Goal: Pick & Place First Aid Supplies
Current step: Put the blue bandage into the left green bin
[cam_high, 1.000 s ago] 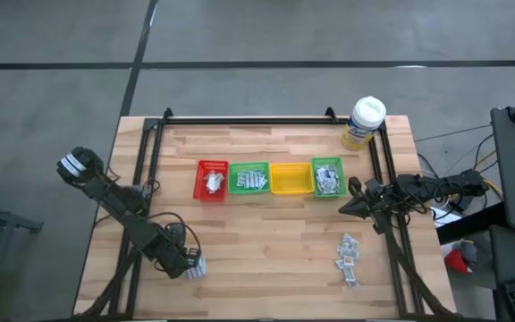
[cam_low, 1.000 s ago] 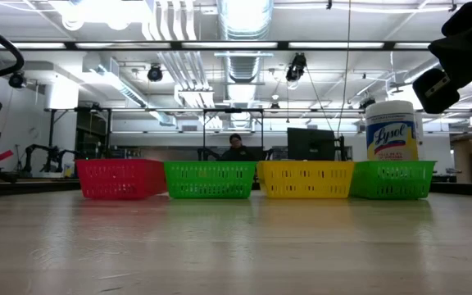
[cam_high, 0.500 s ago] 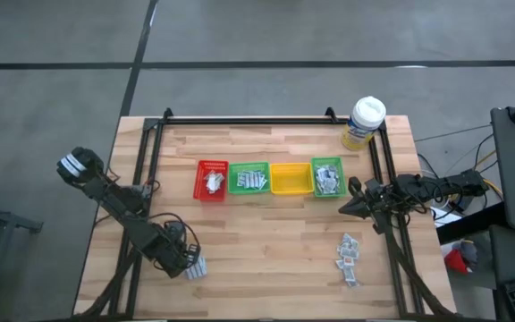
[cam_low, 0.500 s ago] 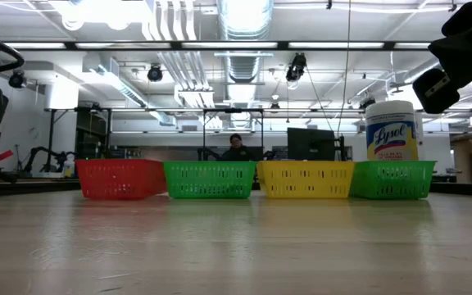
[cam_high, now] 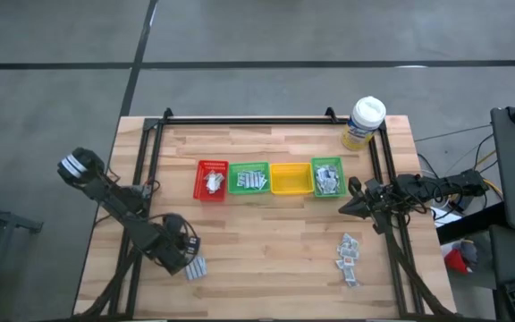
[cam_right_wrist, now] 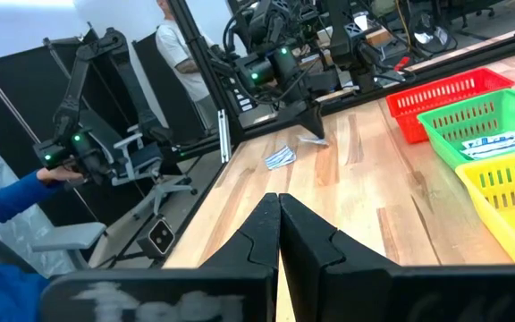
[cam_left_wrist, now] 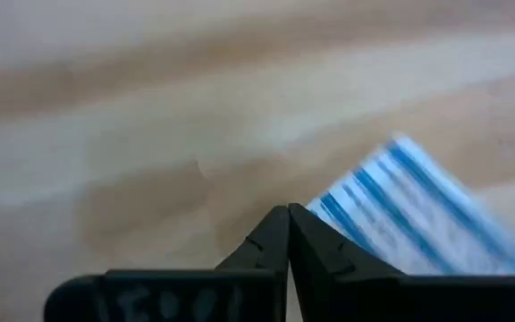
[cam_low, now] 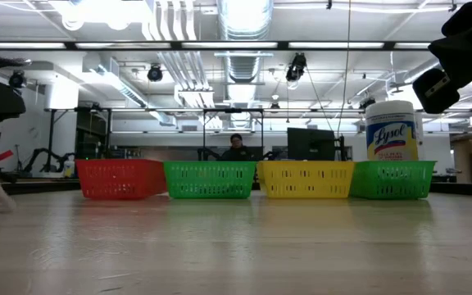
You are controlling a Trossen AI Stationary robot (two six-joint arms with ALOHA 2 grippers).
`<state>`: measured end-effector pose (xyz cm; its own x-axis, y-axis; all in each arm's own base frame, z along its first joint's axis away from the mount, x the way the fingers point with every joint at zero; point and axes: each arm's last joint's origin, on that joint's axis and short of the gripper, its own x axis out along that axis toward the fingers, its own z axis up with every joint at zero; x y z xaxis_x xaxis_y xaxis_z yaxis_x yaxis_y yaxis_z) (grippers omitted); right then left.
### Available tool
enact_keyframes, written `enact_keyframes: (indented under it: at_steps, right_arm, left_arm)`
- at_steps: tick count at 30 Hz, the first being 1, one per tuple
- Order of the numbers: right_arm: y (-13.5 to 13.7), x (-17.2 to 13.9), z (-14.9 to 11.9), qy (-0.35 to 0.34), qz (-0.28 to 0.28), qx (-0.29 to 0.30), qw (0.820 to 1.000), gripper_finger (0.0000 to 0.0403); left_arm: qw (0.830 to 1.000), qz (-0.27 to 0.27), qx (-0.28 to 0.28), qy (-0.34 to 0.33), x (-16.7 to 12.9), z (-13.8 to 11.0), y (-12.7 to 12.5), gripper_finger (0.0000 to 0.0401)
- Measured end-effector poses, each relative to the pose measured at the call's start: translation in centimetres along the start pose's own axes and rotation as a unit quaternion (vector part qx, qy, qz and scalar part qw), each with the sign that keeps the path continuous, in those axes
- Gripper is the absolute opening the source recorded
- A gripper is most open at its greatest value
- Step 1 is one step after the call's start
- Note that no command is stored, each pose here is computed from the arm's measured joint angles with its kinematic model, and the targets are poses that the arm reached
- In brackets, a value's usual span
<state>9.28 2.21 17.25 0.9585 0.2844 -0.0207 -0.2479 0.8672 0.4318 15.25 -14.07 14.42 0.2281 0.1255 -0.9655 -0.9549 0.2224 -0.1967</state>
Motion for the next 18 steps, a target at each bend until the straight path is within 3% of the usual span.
enact_keyframes:
  at_steps: [7,18]
  right_arm:
    - [0.0,0.0,0.0,0.0,0.0,0.0,1.0,0.0008]
    - [0.0,0.0,0.0,0.0,0.0,0.0,1.0,0.0008]
  left_arm:
    - [0.999,0.0,0.013,-0.042,-0.6,0.3,-0.2,0.0016]
    - [0.999,-0.009,0.021,-0.024,-1.1,0.1,-0.7,0.0014]
